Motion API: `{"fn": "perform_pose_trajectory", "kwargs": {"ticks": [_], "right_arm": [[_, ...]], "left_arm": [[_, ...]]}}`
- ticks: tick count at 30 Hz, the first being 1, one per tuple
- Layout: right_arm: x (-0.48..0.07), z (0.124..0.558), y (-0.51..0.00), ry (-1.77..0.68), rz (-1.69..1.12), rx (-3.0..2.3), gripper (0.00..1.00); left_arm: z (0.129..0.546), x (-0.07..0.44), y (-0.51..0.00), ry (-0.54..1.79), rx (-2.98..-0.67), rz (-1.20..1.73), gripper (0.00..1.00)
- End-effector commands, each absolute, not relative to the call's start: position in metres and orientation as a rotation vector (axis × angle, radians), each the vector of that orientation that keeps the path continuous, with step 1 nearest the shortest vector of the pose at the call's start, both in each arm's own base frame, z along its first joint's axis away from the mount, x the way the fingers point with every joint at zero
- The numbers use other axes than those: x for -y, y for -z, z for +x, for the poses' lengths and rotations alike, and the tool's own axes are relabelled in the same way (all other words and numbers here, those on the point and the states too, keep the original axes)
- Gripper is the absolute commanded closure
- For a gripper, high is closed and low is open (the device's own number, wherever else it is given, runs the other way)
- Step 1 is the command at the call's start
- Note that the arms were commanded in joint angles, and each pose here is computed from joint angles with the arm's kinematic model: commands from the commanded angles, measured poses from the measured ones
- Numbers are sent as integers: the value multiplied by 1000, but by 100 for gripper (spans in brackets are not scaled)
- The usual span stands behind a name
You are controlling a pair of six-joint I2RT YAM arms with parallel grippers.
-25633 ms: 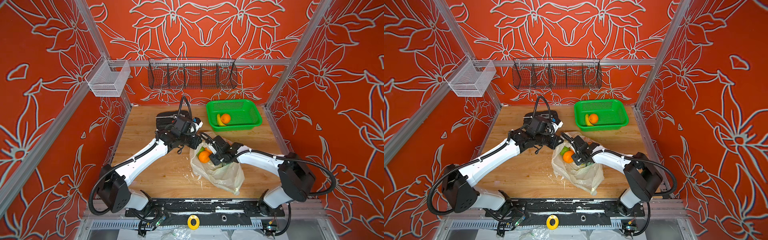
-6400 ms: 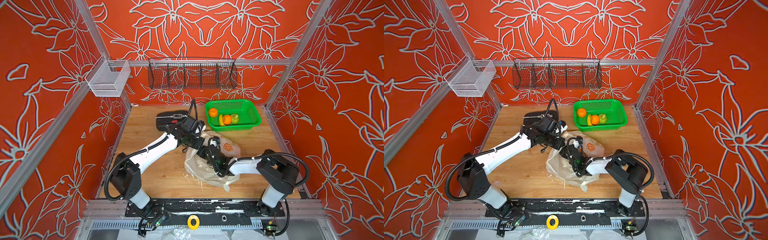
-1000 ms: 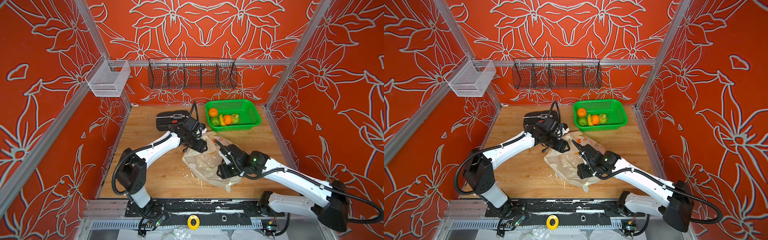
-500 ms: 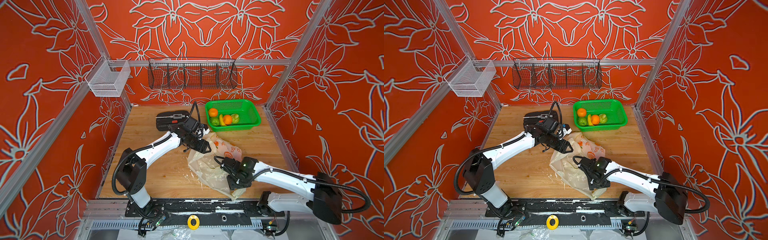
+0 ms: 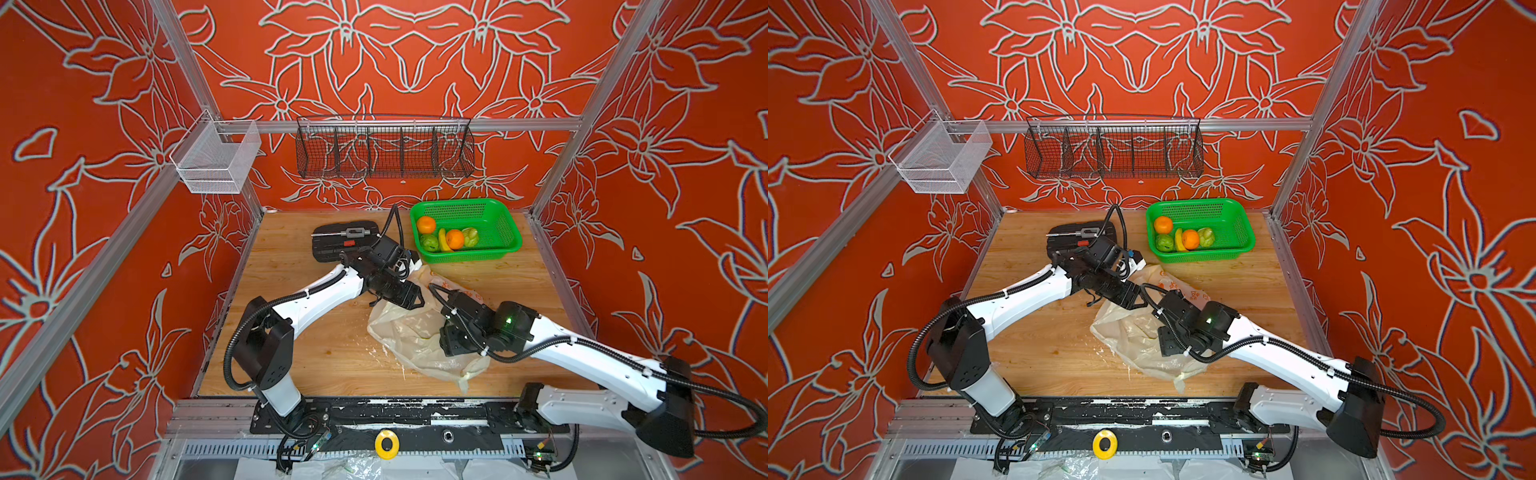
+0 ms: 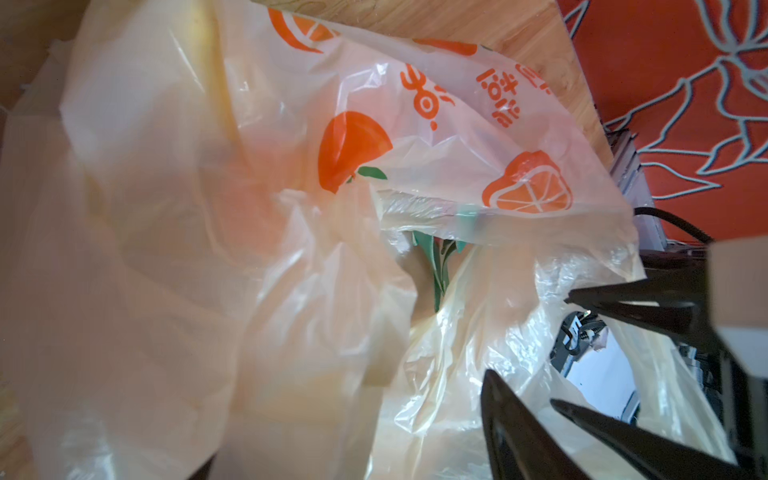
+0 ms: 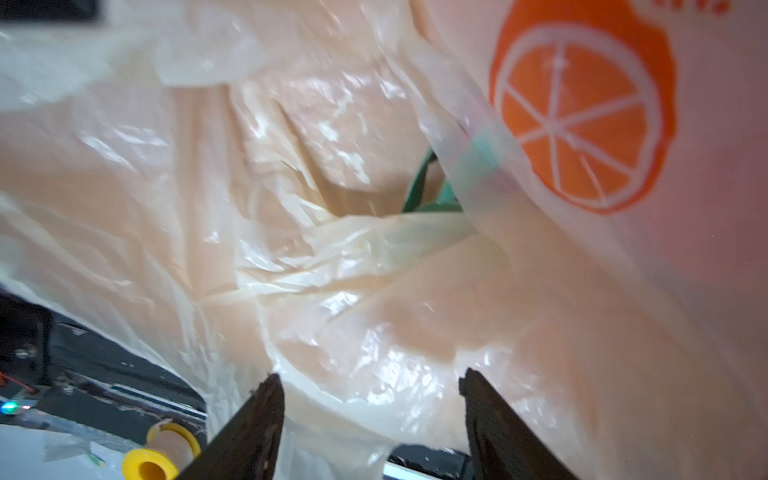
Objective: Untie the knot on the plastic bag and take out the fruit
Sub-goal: 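Push the right gripper deeper into the bag toward an orange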
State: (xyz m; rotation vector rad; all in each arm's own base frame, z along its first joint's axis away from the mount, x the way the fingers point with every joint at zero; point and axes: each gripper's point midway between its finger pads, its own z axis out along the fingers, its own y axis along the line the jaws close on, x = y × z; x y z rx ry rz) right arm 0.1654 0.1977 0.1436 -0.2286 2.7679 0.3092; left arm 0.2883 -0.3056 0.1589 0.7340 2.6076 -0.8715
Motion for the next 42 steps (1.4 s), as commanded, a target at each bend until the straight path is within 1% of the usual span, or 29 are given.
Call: {"fn": "perform_pose_trajectory", "kwargs": {"ticks": [1,5,8,13,16,17,23,28,32,37,42], "right_arm": [[-225,190,-159,-416,-221,-2636,30],[-247,207,-154,-519,-180,-2548,29],[-254,213,-137,-567,-123,-2513,29],[-260,217,-115,-604,-84,-2500,31],[-258,216,-103,-597,-72,-2504,31],[-257,216,-101,-594,-67,-2504,31],[-245,225,-85,-532,61,-2485,32],[-248,238,-86,-533,161,-2431,34],[-246,249,-88,-508,239,-2389,34],[-245,264,-93,-518,368,-2304,27],[-246,281,-103,-457,389,-2257,19]], "left_arm": [[293,294,-164,763,-2611,732,32],[296,288,-157,688,-2639,725,33],[297,288,-155,685,-2651,723,42],[298,288,-158,684,-2639,716,78],[298,287,-164,691,-2612,710,96],[298,287,-166,693,-2602,709,100],[297,283,-189,707,-2488,697,100],[291,282,-214,755,-2356,700,100],[289,281,-221,771,-2323,704,100],[289,283,-219,779,-2334,705,100],[288,285,-220,796,-2332,706,100]]}}
